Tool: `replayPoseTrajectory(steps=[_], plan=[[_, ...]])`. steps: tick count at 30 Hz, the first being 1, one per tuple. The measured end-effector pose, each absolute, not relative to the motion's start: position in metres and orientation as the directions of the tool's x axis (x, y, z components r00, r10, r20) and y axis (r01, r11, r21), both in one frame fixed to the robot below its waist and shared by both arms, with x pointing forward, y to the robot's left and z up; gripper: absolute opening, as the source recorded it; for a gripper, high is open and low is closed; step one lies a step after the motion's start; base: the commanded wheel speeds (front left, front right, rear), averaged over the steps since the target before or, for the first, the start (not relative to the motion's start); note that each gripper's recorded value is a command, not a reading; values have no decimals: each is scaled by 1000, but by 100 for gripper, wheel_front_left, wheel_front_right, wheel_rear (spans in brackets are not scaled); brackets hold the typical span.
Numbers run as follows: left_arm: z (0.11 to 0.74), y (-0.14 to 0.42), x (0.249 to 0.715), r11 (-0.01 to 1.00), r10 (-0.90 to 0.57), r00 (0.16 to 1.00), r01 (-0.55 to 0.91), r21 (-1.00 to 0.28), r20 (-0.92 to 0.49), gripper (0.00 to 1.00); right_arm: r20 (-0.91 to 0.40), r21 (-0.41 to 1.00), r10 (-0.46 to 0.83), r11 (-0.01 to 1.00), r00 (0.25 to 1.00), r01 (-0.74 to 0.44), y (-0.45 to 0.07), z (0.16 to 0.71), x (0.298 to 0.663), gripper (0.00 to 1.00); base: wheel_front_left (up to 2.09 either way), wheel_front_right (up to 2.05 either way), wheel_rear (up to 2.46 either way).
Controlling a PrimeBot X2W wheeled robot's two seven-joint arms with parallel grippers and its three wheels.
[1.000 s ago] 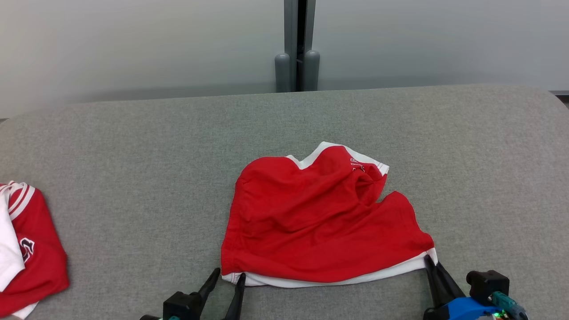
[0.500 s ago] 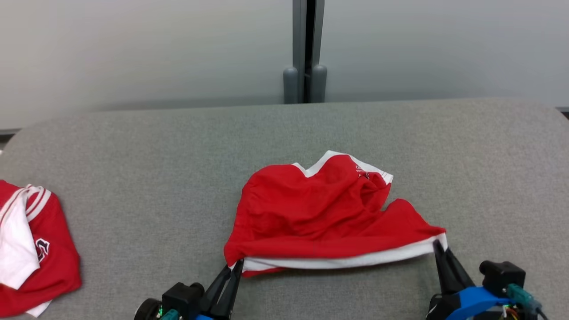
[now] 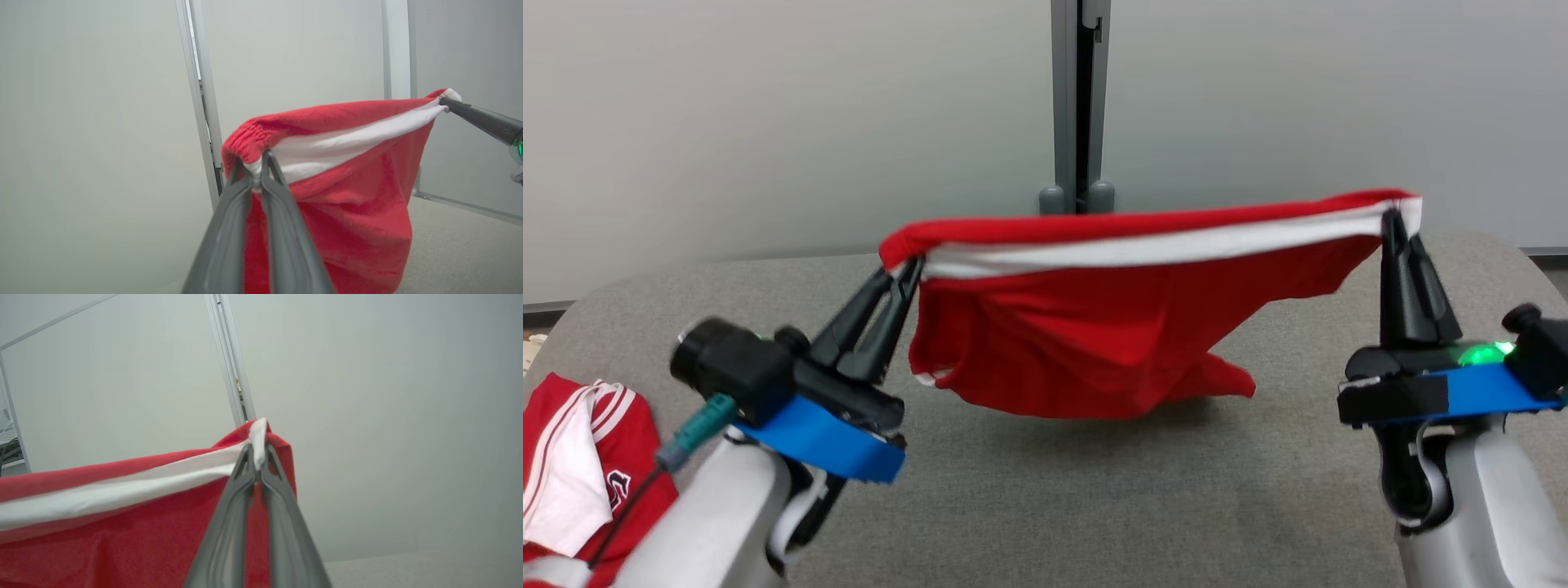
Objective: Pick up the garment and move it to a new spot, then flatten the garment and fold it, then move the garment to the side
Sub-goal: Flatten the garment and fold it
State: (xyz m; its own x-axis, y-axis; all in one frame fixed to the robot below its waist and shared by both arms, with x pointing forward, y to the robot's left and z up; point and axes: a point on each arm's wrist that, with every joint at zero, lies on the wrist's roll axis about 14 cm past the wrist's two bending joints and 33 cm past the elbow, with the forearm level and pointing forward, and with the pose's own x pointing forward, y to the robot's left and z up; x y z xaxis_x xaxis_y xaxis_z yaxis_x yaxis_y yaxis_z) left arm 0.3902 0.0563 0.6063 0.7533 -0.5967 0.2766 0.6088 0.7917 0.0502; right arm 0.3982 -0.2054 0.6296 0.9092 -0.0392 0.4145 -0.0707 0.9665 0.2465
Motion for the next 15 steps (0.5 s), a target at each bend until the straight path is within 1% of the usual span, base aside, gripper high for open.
replayPoseTrajectory(steps=[4, 6, 8, 11, 15], plan=[[664, 58, 405, 774, -611, 705, 628, 82, 360, 0, 539, 211, -15, 970, 842, -118, -205, 683, 403, 0, 0, 0, 0], [681, 57, 414, 766, -622, 691, 635, 101, 368, 0, 574, 178, 3, 976, 819, -129, -206, 703, 409, 0, 0, 0, 0], [690, 55, 426, 761, -625, 687, 642, 94, 370, 0, 586, 139, 27, 981, 810, -133, -205, 714, 418, 0, 0, 0, 0], [695, 52, 446, 761, -627, 689, 641, 98, 362, 0, 568, 91, 50, 988, 822, -123, -205, 718, 438, 0, 0, 0, 0], [700, 47, 482, 772, -604, 697, 632, 66, 386, 0, 566, 56, 42, 994, 823, -89, -212, 732, 469, 0, 0, 0, 0]])
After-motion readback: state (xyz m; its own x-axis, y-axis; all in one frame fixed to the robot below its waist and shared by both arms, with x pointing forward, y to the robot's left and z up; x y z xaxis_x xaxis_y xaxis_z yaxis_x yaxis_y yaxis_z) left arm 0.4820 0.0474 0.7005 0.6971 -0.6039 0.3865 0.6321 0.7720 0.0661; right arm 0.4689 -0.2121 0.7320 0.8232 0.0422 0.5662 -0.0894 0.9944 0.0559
